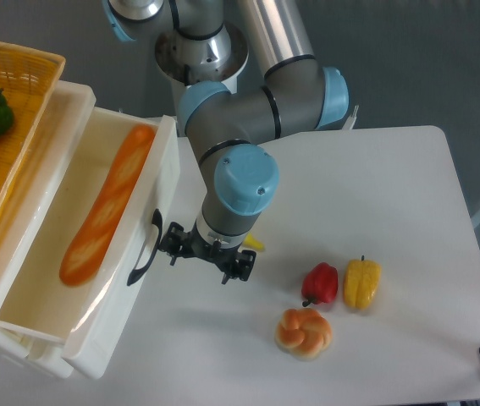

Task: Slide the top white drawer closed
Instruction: 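Push the drawer front with the gripper into the cabinet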

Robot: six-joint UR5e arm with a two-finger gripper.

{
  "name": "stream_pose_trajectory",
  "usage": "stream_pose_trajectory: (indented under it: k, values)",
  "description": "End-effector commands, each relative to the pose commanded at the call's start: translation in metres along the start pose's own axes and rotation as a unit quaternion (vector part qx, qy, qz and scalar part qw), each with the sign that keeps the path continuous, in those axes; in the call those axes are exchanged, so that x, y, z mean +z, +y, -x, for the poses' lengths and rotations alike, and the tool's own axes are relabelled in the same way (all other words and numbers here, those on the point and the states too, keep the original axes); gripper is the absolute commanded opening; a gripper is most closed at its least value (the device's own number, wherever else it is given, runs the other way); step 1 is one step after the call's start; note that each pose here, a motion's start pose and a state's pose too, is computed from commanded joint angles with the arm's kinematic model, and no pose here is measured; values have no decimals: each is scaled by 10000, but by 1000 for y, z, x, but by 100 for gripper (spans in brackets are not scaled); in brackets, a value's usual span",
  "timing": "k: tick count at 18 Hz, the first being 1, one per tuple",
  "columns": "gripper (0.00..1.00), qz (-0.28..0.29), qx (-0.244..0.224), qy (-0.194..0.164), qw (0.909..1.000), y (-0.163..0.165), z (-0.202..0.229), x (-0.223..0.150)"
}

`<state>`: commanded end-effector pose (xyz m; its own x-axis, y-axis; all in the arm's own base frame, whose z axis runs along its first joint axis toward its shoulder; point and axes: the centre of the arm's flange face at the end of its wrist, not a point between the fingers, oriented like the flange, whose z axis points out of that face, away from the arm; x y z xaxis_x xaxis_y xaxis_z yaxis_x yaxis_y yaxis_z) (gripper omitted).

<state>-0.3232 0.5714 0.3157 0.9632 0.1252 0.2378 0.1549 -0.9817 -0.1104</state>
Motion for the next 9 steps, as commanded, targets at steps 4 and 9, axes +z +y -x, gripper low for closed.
stream_pose_trajectory:
  k: [4,9]
  values:
    - [100,37,150,-1,9999,-6,-18,4]
    - [100,83,336,13,9994,-12,-39,10]
